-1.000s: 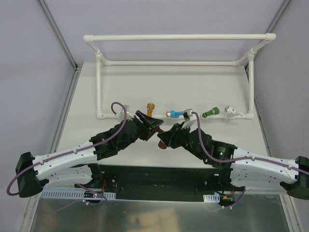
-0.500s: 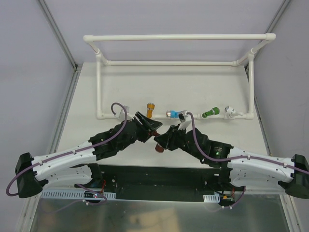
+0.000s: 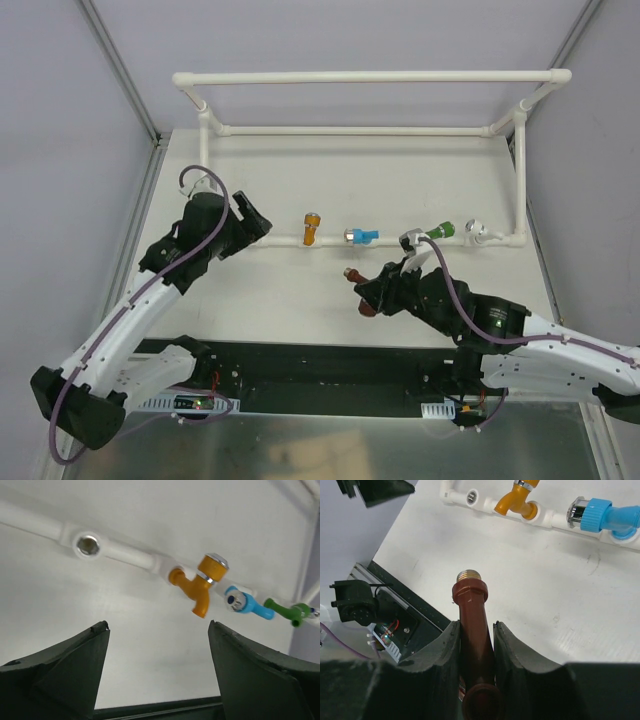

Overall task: Install the water faucets
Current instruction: Pick up the water faucet from the center of the board, then move the adaptor to the center of the board.

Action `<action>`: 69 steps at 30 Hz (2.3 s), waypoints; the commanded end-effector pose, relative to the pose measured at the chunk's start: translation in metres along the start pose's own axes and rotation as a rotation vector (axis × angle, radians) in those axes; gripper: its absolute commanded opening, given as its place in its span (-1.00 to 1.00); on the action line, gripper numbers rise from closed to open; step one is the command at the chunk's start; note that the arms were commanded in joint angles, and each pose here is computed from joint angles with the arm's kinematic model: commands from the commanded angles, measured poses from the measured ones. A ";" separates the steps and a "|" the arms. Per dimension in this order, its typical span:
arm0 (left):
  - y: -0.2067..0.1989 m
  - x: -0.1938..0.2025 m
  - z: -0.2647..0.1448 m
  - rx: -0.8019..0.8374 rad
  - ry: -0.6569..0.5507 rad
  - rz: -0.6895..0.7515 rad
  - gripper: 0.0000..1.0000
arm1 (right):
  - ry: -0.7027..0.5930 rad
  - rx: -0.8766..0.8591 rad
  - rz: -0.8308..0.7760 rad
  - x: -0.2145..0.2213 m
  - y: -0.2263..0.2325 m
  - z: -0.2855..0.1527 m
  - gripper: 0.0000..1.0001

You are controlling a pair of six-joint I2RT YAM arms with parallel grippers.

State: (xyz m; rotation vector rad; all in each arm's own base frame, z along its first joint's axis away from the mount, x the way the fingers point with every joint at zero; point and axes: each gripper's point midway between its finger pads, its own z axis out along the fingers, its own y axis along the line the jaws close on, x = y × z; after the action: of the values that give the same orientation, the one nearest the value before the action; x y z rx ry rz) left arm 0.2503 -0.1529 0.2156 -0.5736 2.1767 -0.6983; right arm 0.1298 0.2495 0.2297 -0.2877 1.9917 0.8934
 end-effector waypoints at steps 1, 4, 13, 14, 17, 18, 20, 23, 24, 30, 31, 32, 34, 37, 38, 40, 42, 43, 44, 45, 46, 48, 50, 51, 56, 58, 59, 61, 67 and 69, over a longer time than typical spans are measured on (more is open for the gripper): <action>0.030 -0.027 0.002 -0.156 0.042 0.275 0.66 | 0.035 0.024 -0.087 -0.014 0.000 -0.018 -1.00; 0.048 -0.061 0.014 -0.281 -0.038 0.365 0.68 | 0.075 0.037 -0.085 -0.007 -0.002 -0.018 -1.00; 0.099 -0.134 0.078 -0.568 -0.179 0.692 0.72 | 0.099 0.057 -0.080 0.008 -0.011 -0.015 -1.00; 0.102 -0.142 0.085 -0.579 -0.193 0.695 0.71 | 0.104 0.061 -0.087 0.010 -0.013 -0.015 -1.00; 0.113 -0.158 0.102 -0.593 -0.203 0.670 0.70 | 0.115 0.062 -0.092 0.012 -0.015 -0.018 -1.00; 0.116 -0.161 0.107 -0.581 -0.208 0.663 0.70 | 0.113 0.064 -0.093 0.011 -0.016 -0.019 -1.00; 0.118 -0.172 0.115 -0.561 -0.235 0.664 0.70 | 0.119 0.072 -0.099 0.013 -0.019 -0.020 -1.00; 0.123 -0.181 0.130 -0.540 -0.246 0.712 0.70 | 0.116 0.083 -0.104 0.015 -0.024 -0.021 -1.00; 0.125 -0.183 0.135 -0.533 -0.246 0.726 0.70 | 0.114 0.083 -0.105 0.015 -0.025 -0.021 -1.00; 0.149 -0.187 0.170 -0.569 -0.208 0.735 0.64 | 0.104 0.116 -0.102 0.014 -0.030 -0.021 -1.00; 0.153 -0.186 0.175 -0.578 -0.197 0.732 0.63 | 0.109 0.124 -0.103 0.013 -0.031 -0.022 -1.00; 0.157 -0.185 0.178 -0.585 -0.195 0.724 0.62 | 0.119 0.128 -0.106 0.014 -0.031 -0.023 -1.00; 0.161 -0.186 0.181 -0.596 -0.204 0.701 0.61 | 0.129 0.141 -0.113 0.014 -0.034 -0.025 -1.00; 0.167 -0.185 0.184 -0.595 -0.211 0.665 0.60 | 0.129 0.142 -0.112 0.014 -0.034 -0.027 -1.00; 0.170 -0.185 0.186 -0.596 -0.211 0.658 0.58 | 0.126 0.140 -0.109 0.013 -0.034 -0.028 -1.00; 0.175 -0.184 0.190 -0.599 -0.198 0.651 0.54 | 0.130 0.125 -0.106 0.013 -0.032 -0.030 -1.00; 0.180 -0.182 0.193 -0.603 -0.186 0.650 0.50 | 0.127 0.111 -0.100 0.012 -0.031 -0.032 -1.00; 0.181 -0.179 0.194 -0.598 -0.181 0.651 0.50 | 0.123 0.105 -0.099 0.012 -0.030 -0.033 -1.00; 0.182 -0.177 0.196 -0.593 -0.172 0.649 0.48 | 0.119 0.105 -0.098 0.012 -0.031 -0.033 -1.00; 0.182 -0.175 0.197 -0.583 -0.168 0.649 0.46 | 0.116 0.104 -0.097 0.011 -0.031 -0.034 -1.00; 0.182 -0.173 0.199 -0.575 -0.162 0.650 0.44 | 0.114 0.102 -0.095 0.011 -0.032 -0.035 -1.00; 0.182 -0.170 0.201 -0.566 -0.164 0.621 0.43 | 0.111 0.102 -0.091 0.010 -0.032 -0.037 -1.00; 0.183 -0.170 0.199 -0.574 -0.171 0.610 0.43 | 0.111 0.111 -0.085 0.009 -0.033 -0.038 -1.00; 0.182 -0.171 0.196 -0.574 -0.180 0.601 0.46 | 0.106 0.122 -0.078 0.008 -0.035 -0.039 -1.00; 0.164 -0.174 0.184 -0.513 -0.216 0.572 0.49 | 0.094 0.146 -0.078 0.002 -0.038 -0.042 -1.00; 0.166 -0.173 0.184 -0.528 -0.192 0.577 0.47 | 0.094 0.146 -0.079 0.001 -0.038 -0.042 -1.00; 0.167 -0.172 0.185 -0.535 -0.180 0.581 0.47 | 0.091 0.146 -0.076 0.000 -0.037 -0.043 -1.00; 0.170 -0.169 0.188 -0.535 -0.165 0.584 0.45 | 0.091 0.148 -0.074 0.000 -0.038 -0.043 -1.00; 0.179 -0.156 0.203 -0.518 -0.116 0.601 0.36 | 0.093 0.155 -0.065 0.000 -0.038 -0.044 -1.00; 0.176 -0.150 0.209 -0.467 -0.104 0.617 0.31 | 0.093 0.161 -0.068 -0.001 -0.040 -0.046 -1.00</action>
State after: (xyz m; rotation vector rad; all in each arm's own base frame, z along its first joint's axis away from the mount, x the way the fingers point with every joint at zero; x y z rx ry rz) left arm 0.4605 0.0185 0.0657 -0.1839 2.2670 0.2585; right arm 0.1177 0.1914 0.2029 -0.3593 2.1564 0.6507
